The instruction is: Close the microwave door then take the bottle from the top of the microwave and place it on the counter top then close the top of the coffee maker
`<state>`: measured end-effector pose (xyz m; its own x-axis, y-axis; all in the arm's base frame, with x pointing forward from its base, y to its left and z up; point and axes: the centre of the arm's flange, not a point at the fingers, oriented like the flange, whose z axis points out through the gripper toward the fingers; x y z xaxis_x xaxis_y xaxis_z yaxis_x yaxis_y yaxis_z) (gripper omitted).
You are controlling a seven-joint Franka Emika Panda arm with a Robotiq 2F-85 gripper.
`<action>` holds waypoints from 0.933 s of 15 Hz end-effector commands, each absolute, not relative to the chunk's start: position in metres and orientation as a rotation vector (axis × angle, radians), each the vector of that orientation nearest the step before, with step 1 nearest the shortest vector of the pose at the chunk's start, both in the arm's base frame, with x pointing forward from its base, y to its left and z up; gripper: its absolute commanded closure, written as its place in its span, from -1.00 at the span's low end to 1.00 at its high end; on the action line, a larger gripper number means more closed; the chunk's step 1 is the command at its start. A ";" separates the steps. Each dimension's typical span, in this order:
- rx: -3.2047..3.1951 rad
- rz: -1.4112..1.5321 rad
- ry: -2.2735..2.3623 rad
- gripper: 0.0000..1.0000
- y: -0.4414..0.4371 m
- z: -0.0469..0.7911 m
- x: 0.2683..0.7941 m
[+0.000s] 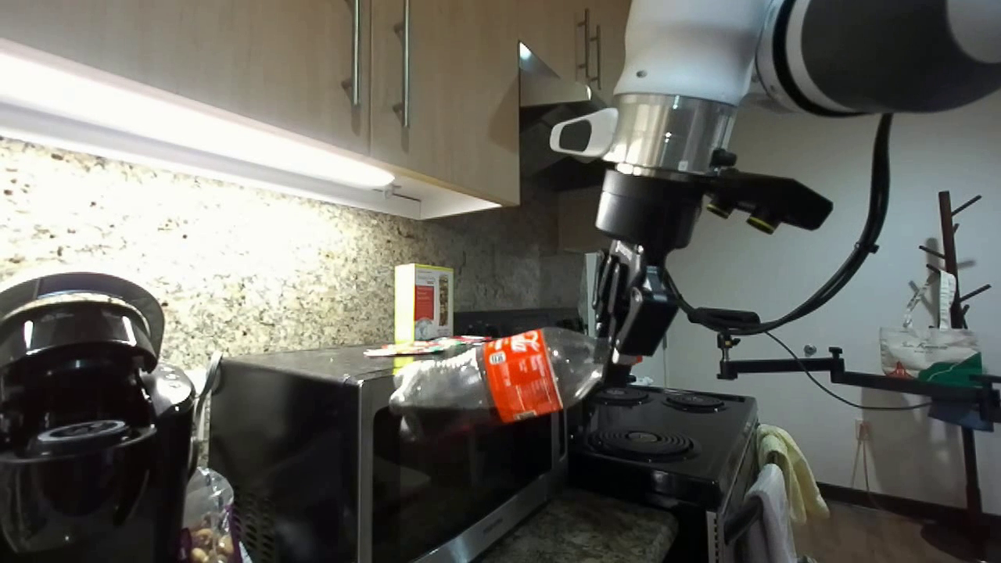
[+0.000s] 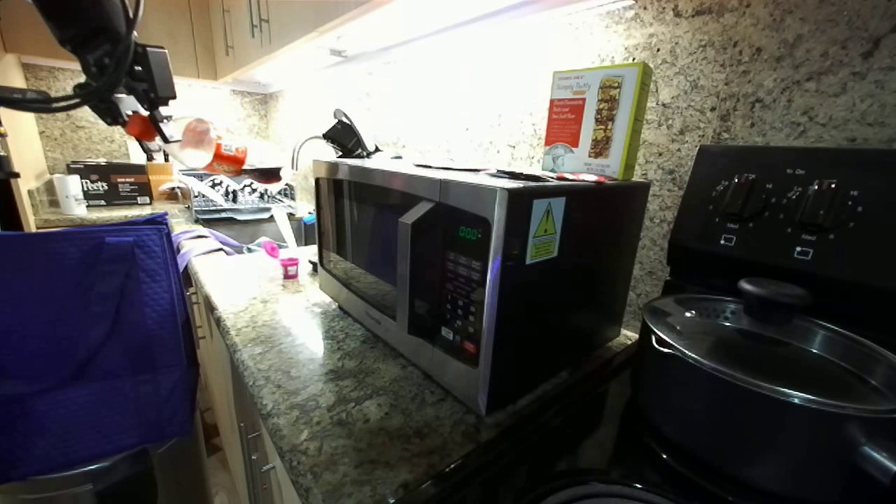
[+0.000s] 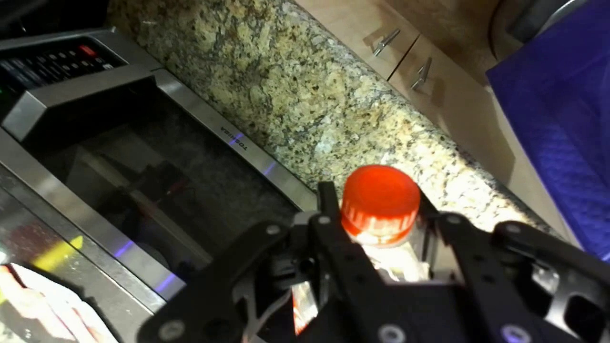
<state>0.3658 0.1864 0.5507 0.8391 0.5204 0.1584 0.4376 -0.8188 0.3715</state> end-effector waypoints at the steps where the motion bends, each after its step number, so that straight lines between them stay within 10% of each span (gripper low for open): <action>1: 2.596 0.297 0.982 0.70 0.196 0.542 0.369; 2: 2.579 0.268 1.051 0.70 0.193 0.539 0.377; 3: 2.631 0.305 0.930 0.27 0.199 0.540 0.364; 7: 2.613 0.251 1.009 0.27 0.194 0.530 0.373; 8: 2.568 0.269 1.026 0.69 0.189 0.526 0.383; 14: 2.402 0.431 1.444 0.69 0.172 0.484 0.451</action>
